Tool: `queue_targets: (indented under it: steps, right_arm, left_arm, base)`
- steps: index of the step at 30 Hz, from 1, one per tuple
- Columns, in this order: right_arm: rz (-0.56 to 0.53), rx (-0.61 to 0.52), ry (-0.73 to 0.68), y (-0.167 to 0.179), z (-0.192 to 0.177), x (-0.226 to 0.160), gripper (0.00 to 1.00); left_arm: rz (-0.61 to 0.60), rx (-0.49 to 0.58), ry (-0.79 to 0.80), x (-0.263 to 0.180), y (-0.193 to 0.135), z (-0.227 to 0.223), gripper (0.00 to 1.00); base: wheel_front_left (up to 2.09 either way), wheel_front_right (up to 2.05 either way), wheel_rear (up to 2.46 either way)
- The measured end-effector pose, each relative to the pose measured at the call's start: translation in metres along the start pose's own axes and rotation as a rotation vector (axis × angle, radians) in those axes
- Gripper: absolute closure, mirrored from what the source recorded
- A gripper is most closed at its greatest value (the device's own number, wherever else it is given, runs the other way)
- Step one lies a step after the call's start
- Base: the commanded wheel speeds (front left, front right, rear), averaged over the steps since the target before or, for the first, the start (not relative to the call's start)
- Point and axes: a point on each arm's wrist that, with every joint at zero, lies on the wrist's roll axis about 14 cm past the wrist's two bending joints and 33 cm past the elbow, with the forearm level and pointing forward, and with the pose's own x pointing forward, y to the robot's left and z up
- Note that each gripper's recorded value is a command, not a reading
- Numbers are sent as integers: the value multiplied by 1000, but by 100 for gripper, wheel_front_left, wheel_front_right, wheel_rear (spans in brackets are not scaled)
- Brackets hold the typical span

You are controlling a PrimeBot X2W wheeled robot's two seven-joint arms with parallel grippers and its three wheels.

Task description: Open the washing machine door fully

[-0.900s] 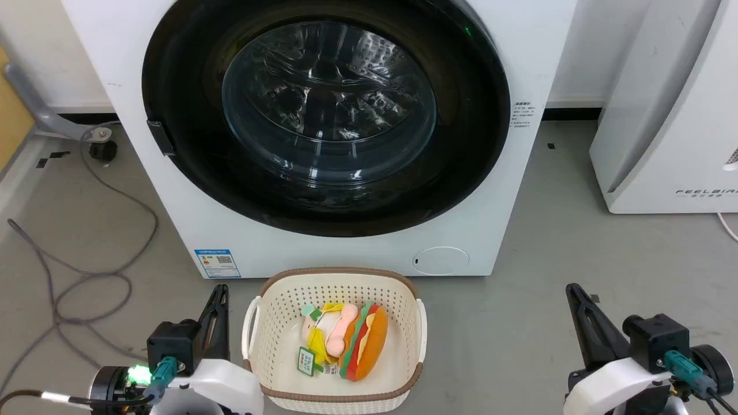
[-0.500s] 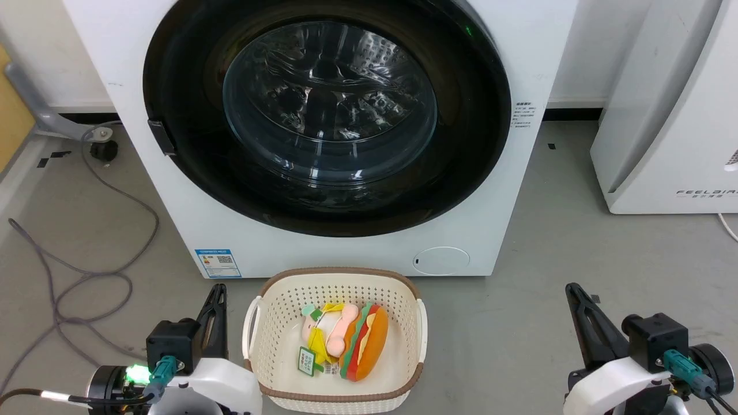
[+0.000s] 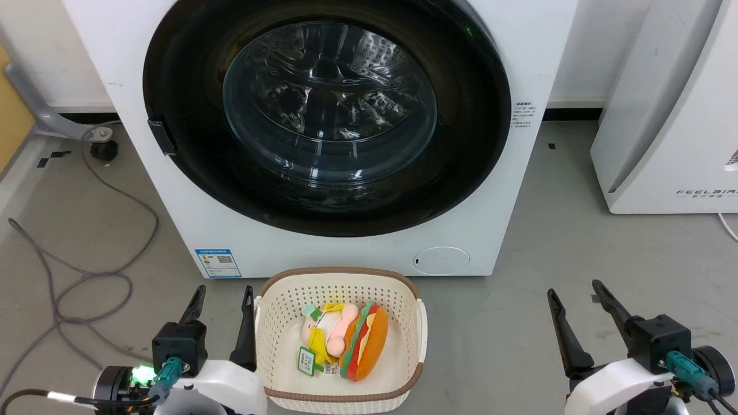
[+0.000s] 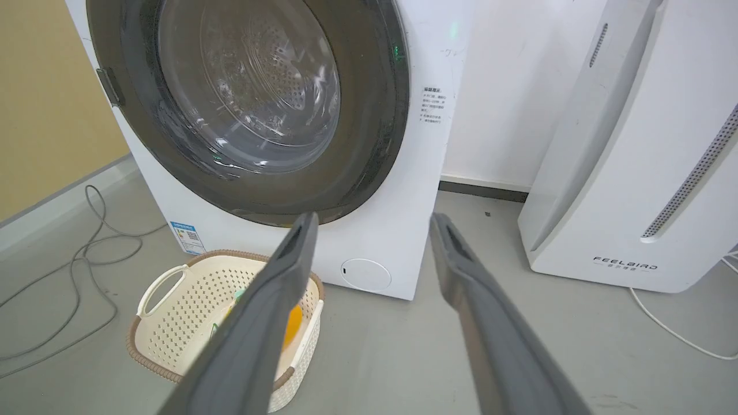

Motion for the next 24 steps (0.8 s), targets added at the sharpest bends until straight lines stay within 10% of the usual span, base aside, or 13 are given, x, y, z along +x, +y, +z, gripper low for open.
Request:
queue_targets:
  steps: [2,3,4,13,24]
  right_arm:
    - [-2,4,-1,-1,0,0,0]
    - [-2,5,-2,-1,-1,0,74]
    - [-3,5,-4,-1,-1,0,100]
    - [-10,37,-15,-3,-1,-1,100]
    - [-37,351,-55,-9,-1,-3,100]
  left_arm:
    - [-3,-4,-4,0,-1,0,0]
    - [-4,-5,-3,0,-1,0,0]
    - [-5,-5,-2,0,-2,-1,0]
    - [-17,-22,-13,0,-6,-1,0]
    - [-33,-40,-25,0,-12,-1,0]
  base:
    - [0,0,0]
    - [0,0,0]
    - [0,0,0]
    - [0,0,0]
    - [0,0,0]
